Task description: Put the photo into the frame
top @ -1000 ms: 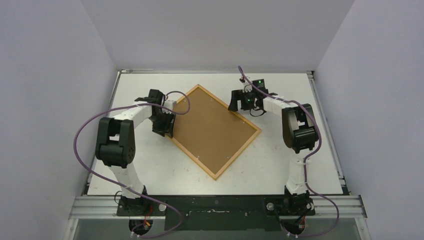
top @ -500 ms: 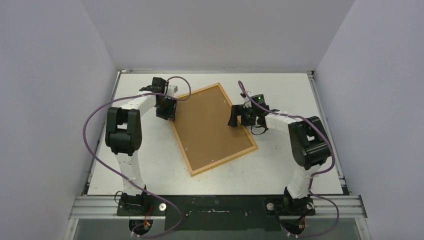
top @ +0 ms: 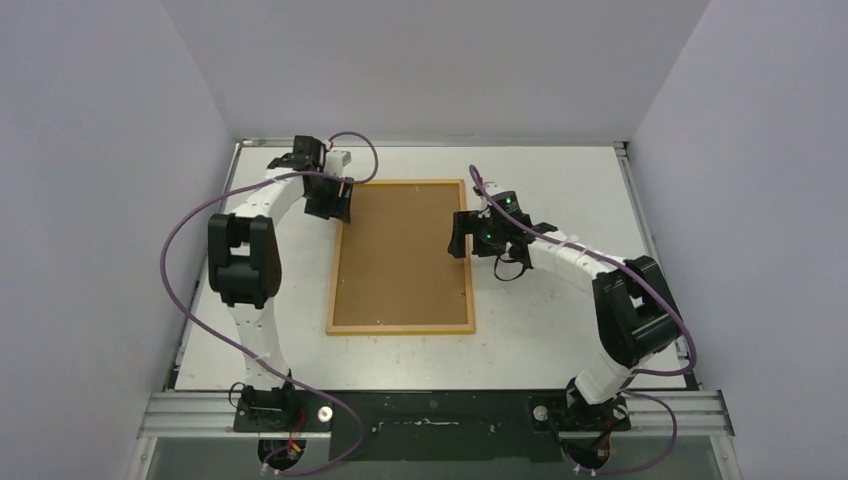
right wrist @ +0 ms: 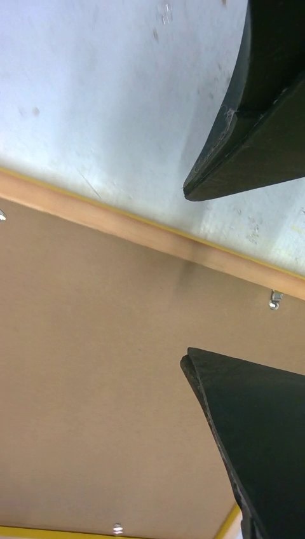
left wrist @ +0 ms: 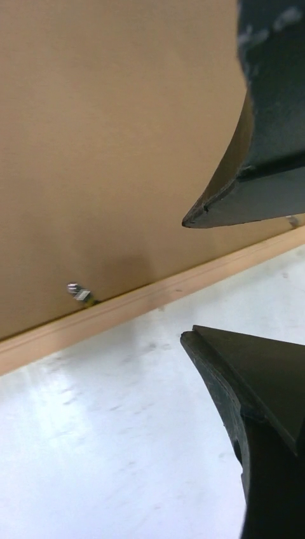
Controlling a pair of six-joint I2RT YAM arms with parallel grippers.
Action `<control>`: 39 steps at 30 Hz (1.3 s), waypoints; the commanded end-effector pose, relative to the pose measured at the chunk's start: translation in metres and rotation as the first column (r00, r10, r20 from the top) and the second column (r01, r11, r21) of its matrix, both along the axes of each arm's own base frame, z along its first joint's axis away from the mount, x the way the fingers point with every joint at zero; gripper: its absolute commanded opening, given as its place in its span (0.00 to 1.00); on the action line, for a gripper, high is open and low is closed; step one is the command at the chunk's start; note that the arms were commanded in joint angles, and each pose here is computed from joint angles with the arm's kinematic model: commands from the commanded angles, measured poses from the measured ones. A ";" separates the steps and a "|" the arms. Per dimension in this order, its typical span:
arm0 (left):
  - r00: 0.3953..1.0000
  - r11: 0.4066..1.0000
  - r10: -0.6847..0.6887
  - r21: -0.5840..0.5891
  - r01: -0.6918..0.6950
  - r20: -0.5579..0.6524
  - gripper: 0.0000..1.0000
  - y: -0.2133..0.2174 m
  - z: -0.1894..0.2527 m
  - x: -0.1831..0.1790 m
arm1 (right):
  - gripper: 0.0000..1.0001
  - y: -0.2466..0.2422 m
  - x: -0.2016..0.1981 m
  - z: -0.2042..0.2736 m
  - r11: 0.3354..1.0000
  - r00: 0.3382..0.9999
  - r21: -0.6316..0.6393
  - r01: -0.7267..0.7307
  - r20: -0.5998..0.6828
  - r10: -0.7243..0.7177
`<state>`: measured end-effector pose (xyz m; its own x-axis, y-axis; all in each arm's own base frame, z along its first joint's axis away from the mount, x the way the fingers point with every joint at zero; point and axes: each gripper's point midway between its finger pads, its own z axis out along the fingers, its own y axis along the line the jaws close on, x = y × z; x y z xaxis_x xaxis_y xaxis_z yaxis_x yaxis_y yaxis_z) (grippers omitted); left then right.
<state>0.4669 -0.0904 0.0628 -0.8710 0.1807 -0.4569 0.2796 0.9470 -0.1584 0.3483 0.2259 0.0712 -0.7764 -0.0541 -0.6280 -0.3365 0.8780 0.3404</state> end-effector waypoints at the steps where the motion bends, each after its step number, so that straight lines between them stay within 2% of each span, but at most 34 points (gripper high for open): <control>1: 0.997 0.999 -0.051 0.010 0.051 0.050 0.57 0.012 0.033 -0.026 | 0.90 -0.012 0.027 0.033 0.995 0.992 -0.047 0.089 0.098 -0.084; 4: 0.998 0.998 -0.058 0.032 0.057 0.020 0.57 0.016 0.022 -0.036 | 0.90 -0.018 0.036 0.048 0.990 0.982 -0.061 0.126 0.146 -0.116; 5: 0.998 0.998 -0.058 0.033 0.058 0.001 0.57 0.017 0.017 -0.039 | 0.90 -0.019 0.040 0.055 0.989 0.978 -0.024 0.145 0.156 -0.140; 6: 0.998 0.998 -0.060 0.030 0.060 -0.013 0.56 0.016 0.012 -0.041 | 0.90 -0.023 0.045 0.060 0.982 0.973 0.046 0.181 0.136 -0.186; 8: 0.997 0.998 -0.063 0.016 0.064 -0.036 0.55 0.013 0.002 -0.045 | 0.90 -0.024 0.054 0.069 0.947 0.981 0.277 0.164 0.057 -0.186; 9: 0.997 0.998 -0.062 0.010 0.063 -0.045 0.55 0.012 -0.002 -0.045 | 0.90 -0.024 0.048 0.068 0.905 0.991 0.408 0.121 0.009 -0.136; 10: 0.997 0.998 -0.057 0.006 0.058 -0.053 0.54 0.011 -0.006 -0.046 | 0.90 -0.030 0.057 0.081 0.858 0.986 0.498 0.129 0.024 -0.163; 11: 0.997 0.998 -0.055 0.004 0.056 -0.057 0.54 0.011 -0.009 -0.046 | 0.90 -0.038 0.058 0.078 0.851 0.981 0.502 0.156 0.025 -0.194; 12: 0.997 0.999 -0.051 0.003 0.051 -0.061 0.54 0.011 -0.012 -0.045 | 0.90 -0.050 0.065 0.071 0.892 0.966 0.398 0.215 0.045 -0.254; 13: 0.996 0.999 -0.048 0.002 0.049 -0.069 0.53 0.011 -0.017 -0.045 | 0.90 -0.060 0.068 0.063 0.936 0.954 0.231 0.266 0.074 -0.290; 14: 0.996 0.999 -0.048 0.000 0.048 -0.072 0.53 0.010 -0.019 -0.045 | 0.90 -0.065 0.067 0.057 0.950 0.947 0.075 0.303 0.089 -0.309; 15: 0.996 0.999 -0.048 -0.004 0.048 -0.076 0.53 0.009 -0.021 -0.045 | 0.90 -0.073 0.065 0.055 0.939 0.936 -0.048 0.342 0.113 -0.335; 16: 0.996 0.999 -0.048 -0.008 0.048 -0.077 0.53 0.008 -0.023 -0.044 | 0.90 -0.079 0.065 0.060 0.918 0.920 -0.114 0.380 0.148 -0.363; 17: 0.996 0.999 -0.048 -0.011 0.048 -0.077 0.53 0.008 -0.024 -0.043 | 0.90 -0.085 0.065 0.066 0.896 0.897 -0.115 0.428 0.175 -0.406; 19: 0.995 0.999 -0.048 -0.022 0.047 -0.084 0.52 0.005 -0.026 -0.042 | 0.90 -0.101 0.068 0.067 0.867 0.858 0.008 0.498 0.140 -0.494; 21: 0.995 0.999 -0.046 -0.033 0.043 -0.094 0.51 0.004 -0.029 -0.041 | 0.90 -0.113 0.067 0.058 0.820 0.845 0.239 0.521 -0.010 -0.534; 22: 0.994 0.998 -0.047 -0.037 0.044 -0.100 0.51 0.002 -0.031 -0.042 | 0.90 -0.116 0.073 0.066 0.795 0.846 0.337 0.504 -0.007 -0.533; 23: 0.994 0.998 -0.047 -0.040 0.043 -0.103 0.50 0.001 -0.032 -0.042 | 0.90 -0.115 0.071 0.063 0.817 0.849 0.283 0.502 0.021 -0.528; 25: 0.993 0.998 -0.047 -0.046 0.042 -0.111 0.48 0.000 -0.035 -0.042 | 0.90 -0.101 0.064 0.059 0.879 0.874 0.040 0.474 0.097 -0.476; 27: 0.992 0.998 -0.049 -0.048 0.043 -0.116 0.45 -0.003 -0.039 -0.042 | 0.90 -0.087 0.064 0.058 0.892 0.890 -0.080 0.445 0.146 -0.432; 34: 0.993 0.998 -0.046 -0.036 0.043 -0.109 0.08 -0.006 -0.036 -0.034 | 0.90 -0.052 0.057 0.010 0.925 0.933 -0.124 0.359 0.067 -0.353; 37: 0.998 0.999 -0.043 -0.015 0.043 -0.056 0.01 -0.005 -0.015 -0.021 | 0.90 -0.042 0.058 -0.005 0.936 0.942 -0.107 0.336 0.033 -0.334; 39: 0.999 0.999 -0.050 0.006 0.050 -0.008 0.00 -0.005 0.003 -0.012 | 0.90 -0.038 0.059 -0.009 0.940 0.944 -0.087 0.329 0.021 -0.328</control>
<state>0.4249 -0.0896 0.0267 -0.9231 0.1875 -0.3359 0.2667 0.9411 -0.2076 0.3959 0.1834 0.0589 -0.7758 0.1278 -0.6180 -0.0183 0.9743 0.2244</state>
